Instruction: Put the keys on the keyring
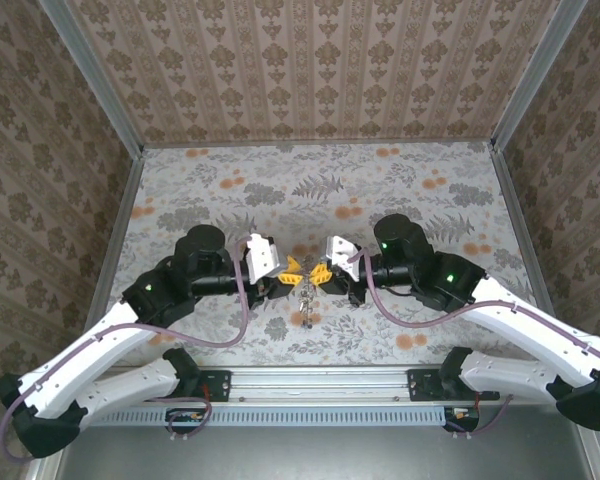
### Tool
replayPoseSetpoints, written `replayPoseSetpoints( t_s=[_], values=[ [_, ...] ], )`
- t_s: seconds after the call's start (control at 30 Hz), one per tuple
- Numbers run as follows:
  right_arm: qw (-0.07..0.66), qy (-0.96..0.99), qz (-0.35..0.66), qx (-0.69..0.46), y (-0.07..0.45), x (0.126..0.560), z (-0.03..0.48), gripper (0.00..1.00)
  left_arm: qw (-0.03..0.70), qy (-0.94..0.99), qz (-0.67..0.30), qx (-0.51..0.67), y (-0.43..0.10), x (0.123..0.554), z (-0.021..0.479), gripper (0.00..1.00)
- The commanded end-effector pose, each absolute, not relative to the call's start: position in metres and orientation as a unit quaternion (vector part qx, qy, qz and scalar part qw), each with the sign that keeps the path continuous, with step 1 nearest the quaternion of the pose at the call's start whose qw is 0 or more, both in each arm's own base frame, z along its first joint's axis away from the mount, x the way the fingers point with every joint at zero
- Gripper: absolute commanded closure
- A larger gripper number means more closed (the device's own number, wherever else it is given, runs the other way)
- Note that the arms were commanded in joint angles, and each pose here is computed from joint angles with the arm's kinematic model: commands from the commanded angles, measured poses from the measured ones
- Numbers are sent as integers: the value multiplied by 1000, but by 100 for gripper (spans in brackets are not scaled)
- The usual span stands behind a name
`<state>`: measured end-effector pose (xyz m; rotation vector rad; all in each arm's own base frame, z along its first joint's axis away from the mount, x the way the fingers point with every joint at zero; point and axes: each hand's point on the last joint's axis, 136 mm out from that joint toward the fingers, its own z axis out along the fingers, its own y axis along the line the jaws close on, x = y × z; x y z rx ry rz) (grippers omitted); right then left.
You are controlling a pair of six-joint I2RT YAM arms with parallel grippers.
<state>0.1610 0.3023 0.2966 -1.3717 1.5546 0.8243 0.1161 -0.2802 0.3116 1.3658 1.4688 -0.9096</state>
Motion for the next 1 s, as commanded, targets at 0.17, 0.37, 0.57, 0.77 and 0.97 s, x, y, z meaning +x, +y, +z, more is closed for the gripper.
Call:
replayPoseSetpoints(
  t_s=[0.17,0.37,0.57,0.77,0.97],
  values=[
    [467,598,332,-561,306,158,323,100,425,578,-388,579,-286,102,311,79],
    [461,600,328,-566,307,157,319,100,427,578,-382,581,-289,106,309,90],
    [459,598,329,-569,307,156,318,100,440,567,-389,577,-288,104,315,100],
    [451,586,351,-574,308,146,317,85,456,542,-419,568,-286,96,328,100],
    [460,579,357,-572,305,142,321,78,470,507,-456,561,-285,84,346,100]
  ],
)
